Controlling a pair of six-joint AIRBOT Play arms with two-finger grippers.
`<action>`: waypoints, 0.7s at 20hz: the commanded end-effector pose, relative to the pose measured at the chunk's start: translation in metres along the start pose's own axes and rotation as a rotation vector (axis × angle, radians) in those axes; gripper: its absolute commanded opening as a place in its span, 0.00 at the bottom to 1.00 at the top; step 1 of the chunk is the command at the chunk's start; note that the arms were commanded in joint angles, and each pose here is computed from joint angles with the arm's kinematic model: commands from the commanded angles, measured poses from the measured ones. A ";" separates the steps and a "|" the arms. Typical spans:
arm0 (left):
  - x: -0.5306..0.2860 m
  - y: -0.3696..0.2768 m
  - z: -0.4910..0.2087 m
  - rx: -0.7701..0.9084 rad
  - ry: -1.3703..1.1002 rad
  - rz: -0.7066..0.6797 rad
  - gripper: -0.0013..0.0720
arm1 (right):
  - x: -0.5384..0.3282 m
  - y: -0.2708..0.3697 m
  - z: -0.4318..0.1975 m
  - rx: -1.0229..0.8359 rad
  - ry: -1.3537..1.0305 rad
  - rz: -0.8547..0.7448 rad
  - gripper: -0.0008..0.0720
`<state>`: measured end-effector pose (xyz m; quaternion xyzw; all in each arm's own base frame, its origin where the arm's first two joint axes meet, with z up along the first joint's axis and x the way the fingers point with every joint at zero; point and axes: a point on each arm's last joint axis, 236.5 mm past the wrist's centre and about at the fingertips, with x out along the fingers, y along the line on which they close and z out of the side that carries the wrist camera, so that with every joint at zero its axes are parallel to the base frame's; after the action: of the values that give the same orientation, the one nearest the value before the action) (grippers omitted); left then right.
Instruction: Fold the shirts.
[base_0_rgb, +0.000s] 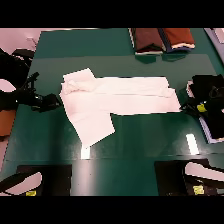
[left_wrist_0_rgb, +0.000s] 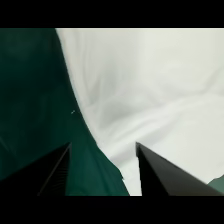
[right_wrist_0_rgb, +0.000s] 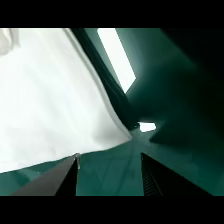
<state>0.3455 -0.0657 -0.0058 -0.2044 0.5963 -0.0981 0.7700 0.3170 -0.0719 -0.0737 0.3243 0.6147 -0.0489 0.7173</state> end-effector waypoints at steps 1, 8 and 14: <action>0.006 -0.015 -0.004 0.028 0.006 -0.015 0.67 | 0.016 0.017 0.007 -0.048 0.008 0.006 0.63; 0.007 -0.004 -0.019 0.029 0.067 0.039 0.67 | 0.028 0.040 0.016 -0.167 0.022 -0.019 0.04; 0.036 0.015 -0.063 -0.050 0.161 0.048 0.73 | 0.031 0.061 0.013 -0.230 0.028 -0.013 0.04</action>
<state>0.3090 -0.0780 -0.0387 -0.1903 0.6484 -0.0895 0.7317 0.3613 -0.0292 -0.0779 0.2469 0.6270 0.0117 0.7388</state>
